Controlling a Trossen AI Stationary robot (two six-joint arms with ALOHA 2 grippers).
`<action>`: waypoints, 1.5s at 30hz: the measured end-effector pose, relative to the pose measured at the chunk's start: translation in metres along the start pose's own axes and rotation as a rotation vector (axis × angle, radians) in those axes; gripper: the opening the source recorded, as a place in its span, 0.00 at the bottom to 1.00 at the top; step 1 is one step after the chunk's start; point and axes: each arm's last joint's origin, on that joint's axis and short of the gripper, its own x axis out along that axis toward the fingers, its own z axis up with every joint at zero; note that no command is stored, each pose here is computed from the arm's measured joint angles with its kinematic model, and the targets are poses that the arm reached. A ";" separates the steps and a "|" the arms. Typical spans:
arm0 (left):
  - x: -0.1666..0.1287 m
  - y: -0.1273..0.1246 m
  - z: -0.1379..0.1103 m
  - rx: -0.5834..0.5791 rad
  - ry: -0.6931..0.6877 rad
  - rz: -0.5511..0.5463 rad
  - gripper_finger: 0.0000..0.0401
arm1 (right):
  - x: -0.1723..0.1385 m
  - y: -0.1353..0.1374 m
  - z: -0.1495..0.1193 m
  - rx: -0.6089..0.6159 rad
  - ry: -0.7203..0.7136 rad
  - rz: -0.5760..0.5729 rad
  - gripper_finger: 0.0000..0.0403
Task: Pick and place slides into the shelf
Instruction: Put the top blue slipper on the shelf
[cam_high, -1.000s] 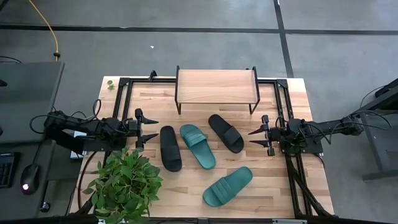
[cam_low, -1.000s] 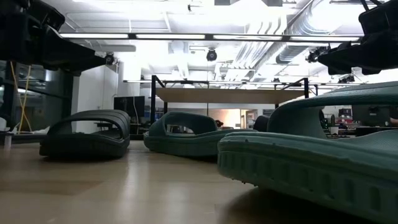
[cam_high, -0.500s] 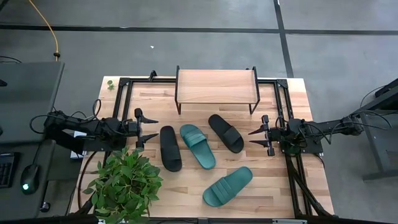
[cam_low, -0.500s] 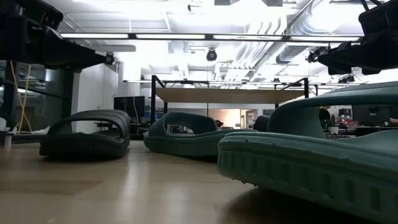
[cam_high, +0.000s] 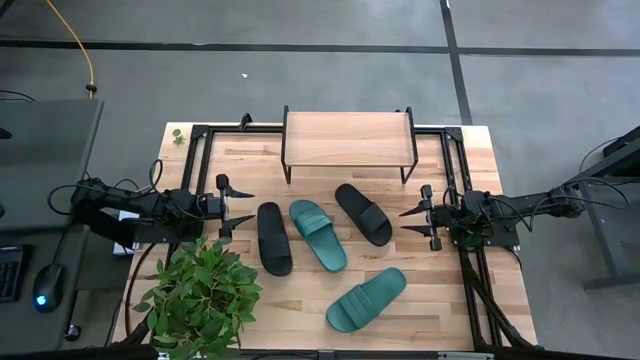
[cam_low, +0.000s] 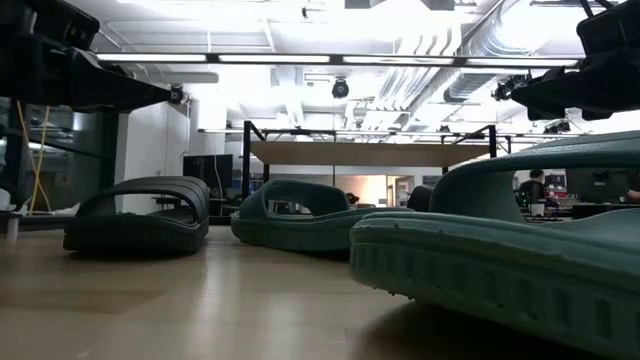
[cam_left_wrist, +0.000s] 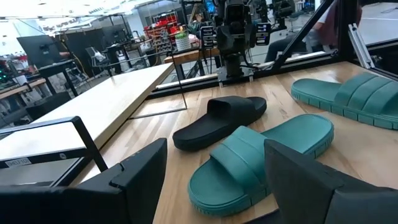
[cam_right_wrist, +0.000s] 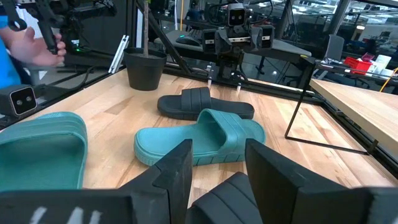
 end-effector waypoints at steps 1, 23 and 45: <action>0.000 0.000 0.000 0.000 0.000 0.000 0.62 | 0.000 0.000 0.000 0.000 0.000 -0.001 0.34; 0.000 -0.002 0.001 -0.114 -0.017 -0.069 0.62 | 0.000 0.000 0.000 -0.135 -0.003 -0.002 0.34; 0.000 0.000 0.002 -0.220 -0.018 0.003 0.62 | 0.000 0.000 0.005 -0.123 -0.063 0.019 0.34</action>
